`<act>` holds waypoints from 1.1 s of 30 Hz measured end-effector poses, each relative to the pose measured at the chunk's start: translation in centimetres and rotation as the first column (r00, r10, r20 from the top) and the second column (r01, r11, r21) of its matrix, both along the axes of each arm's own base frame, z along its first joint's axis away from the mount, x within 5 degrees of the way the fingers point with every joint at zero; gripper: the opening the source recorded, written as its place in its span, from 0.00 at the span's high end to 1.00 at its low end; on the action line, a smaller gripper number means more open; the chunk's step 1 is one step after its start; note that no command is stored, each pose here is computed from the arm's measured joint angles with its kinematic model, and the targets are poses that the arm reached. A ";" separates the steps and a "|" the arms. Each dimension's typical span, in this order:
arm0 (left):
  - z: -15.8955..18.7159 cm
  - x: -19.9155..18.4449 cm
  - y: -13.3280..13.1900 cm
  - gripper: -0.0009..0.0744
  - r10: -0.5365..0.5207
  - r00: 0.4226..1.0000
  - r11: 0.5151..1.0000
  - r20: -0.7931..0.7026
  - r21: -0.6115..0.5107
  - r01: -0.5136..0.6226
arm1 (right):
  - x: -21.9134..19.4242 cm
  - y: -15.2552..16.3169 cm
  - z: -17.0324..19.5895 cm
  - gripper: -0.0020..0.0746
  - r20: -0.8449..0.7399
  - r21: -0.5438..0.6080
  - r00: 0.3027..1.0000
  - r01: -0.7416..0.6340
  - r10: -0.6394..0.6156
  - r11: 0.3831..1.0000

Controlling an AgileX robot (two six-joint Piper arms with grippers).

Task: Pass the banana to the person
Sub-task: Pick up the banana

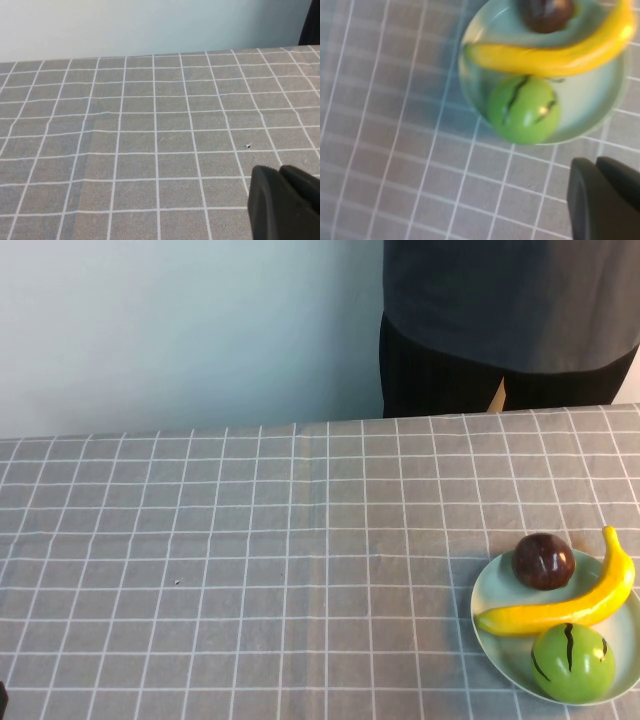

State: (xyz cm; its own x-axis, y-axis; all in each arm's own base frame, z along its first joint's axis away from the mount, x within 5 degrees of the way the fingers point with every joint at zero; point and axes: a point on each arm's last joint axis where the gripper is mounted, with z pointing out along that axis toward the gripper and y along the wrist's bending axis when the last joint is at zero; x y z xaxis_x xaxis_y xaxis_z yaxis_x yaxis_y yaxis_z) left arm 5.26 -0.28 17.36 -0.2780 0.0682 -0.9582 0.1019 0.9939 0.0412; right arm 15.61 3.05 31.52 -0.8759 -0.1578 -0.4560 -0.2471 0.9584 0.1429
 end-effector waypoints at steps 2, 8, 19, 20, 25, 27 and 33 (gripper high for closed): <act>0.0 0.0 0.0 0.99 0.000 1.000 1.000 0.000 0.000 0.000 | 1.7 1.3 -0.4 0.98 -0.046 -0.031 0.995 -0.095 0.094 0.995; 0.0 0.0 0.0 0.99 0.000 1.000 1.000 0.000 0.000 0.000 | 5.0 6.6 -3.0 0.97 -0.185 -0.181 0.917 -0.386 0.355 0.905; 0.0 0.0 0.0 0.99 0.000 1.000 1.000 0.000 0.000 0.000 | 8.5 6.3 -6.1 0.54 -0.266 -0.422 0.672 -0.726 0.691 0.543; 0.0 0.0 0.0 0.99 0.000 1.000 1.000 0.000 0.000 0.000 | 8.7 5.8 -6.4 0.49 -0.273 -0.434 0.637 -0.751 0.721 0.498; 0.0 0.0 0.0 0.99 0.000 1.000 1.000 0.000 0.000 0.000 | 9.0 4.5 -8.8 0.37 -0.300 -0.448 0.470 -0.838 0.830 0.312; 0.0 0.0 0.0 0.99 0.000 1.000 1.000 0.000 0.000 0.000 | 9.2 4.0 -10.3 0.36 -0.328 -0.441 0.387 -0.870 0.862 0.223; 0.0 0.0 0.0 0.99 0.000 1.000 1.000 0.000 0.000 0.000 | 11.0 3.5 -12.9 0.35 -0.365 -0.469 0.281 -0.879 0.888 0.086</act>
State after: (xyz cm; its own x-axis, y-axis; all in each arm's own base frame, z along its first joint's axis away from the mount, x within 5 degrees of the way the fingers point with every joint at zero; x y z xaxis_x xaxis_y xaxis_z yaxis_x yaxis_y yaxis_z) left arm 5.26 -0.28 17.36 -0.2780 0.0682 -0.9582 0.1019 0.9939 0.0412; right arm 26.60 6.54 18.66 0.0680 -0.9973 0.0270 -0.9669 -0.0726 -0.2445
